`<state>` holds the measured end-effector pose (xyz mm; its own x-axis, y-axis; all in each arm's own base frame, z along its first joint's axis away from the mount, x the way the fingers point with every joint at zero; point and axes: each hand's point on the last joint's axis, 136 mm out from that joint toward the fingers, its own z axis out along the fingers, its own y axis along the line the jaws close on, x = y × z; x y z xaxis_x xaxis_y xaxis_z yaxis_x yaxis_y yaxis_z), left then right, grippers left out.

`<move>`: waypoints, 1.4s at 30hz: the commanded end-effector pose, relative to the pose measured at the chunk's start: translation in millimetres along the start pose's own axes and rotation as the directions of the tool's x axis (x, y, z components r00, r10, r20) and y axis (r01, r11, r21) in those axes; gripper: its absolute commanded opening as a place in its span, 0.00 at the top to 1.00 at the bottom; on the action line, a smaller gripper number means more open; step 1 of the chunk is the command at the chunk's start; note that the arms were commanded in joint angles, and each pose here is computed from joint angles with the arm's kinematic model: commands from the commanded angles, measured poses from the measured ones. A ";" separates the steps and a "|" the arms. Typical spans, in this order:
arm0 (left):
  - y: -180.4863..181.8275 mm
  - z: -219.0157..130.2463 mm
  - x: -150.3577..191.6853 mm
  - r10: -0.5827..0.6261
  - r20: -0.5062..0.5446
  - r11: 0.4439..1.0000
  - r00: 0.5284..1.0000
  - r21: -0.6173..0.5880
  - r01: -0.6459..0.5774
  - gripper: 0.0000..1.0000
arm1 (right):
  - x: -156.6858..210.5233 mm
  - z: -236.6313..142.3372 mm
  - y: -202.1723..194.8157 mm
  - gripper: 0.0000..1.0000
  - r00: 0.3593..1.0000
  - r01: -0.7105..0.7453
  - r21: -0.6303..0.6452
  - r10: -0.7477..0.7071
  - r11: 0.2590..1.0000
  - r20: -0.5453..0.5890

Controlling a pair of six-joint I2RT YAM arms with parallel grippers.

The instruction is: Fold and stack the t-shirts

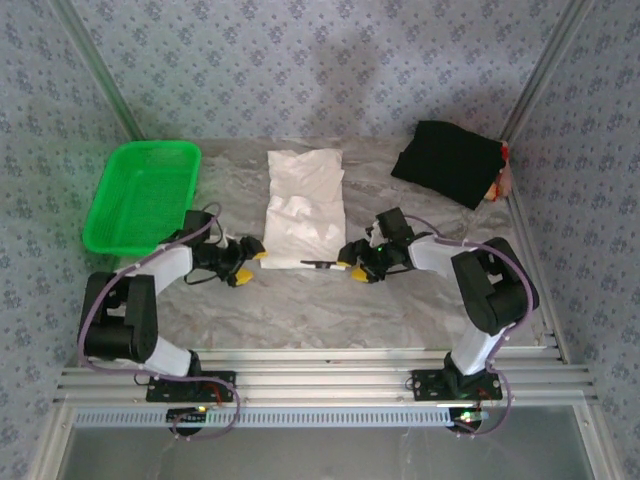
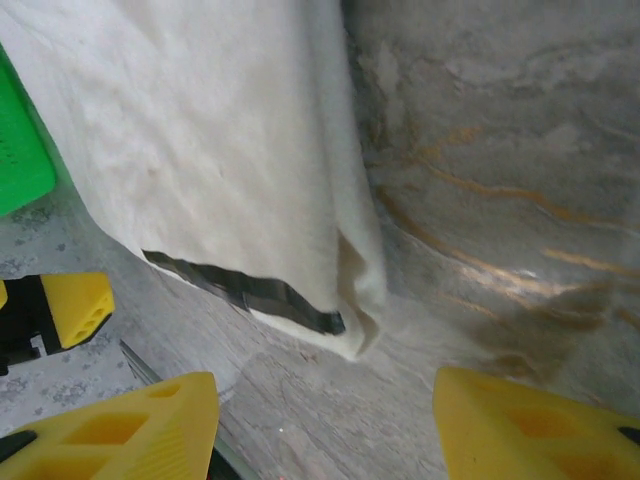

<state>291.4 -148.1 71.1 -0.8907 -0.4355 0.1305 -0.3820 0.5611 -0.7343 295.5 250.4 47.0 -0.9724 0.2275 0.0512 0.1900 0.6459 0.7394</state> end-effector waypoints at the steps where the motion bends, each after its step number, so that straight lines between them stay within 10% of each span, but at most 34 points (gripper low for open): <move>1: -15.7 5.4 -9.7 0.029 0.011 0.997 1.000 0.065 -0.029 0.25 | -7.9 5.0 8.8 0.40 1.000 -0.001 -0.035 0.002 0.999 0.024; 17: -9.7 48.7 -25.1 -0.006 -0.035 1.000 0.999 0.011 0.007 0.34 | -20.5 26.6 17.0 0.49 1.000 -0.020 -0.026 0.020 0.999 0.000; 31: -7.7 35.6 -11.2 0.100 -0.080 0.987 0.992 -0.117 -0.109 0.99 | -12.2 16.1 16.7 0.99 0.999 -0.051 0.005 0.052 0.999 -0.016; 42: 47.6 0.4 51.3 0.039 -0.040 0.978 0.998 -0.203 -0.046 1.00 | 60.7 -0.1 -8.1 1.00 0.993 -0.106 0.115 0.111 0.988 -0.031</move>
<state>249.5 -157.5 54.8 -0.9335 -0.3454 0.0966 -0.3213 0.6859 -0.6529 258.2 271.9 62.2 -0.9702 0.2209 0.0998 0.2226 0.6491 0.7274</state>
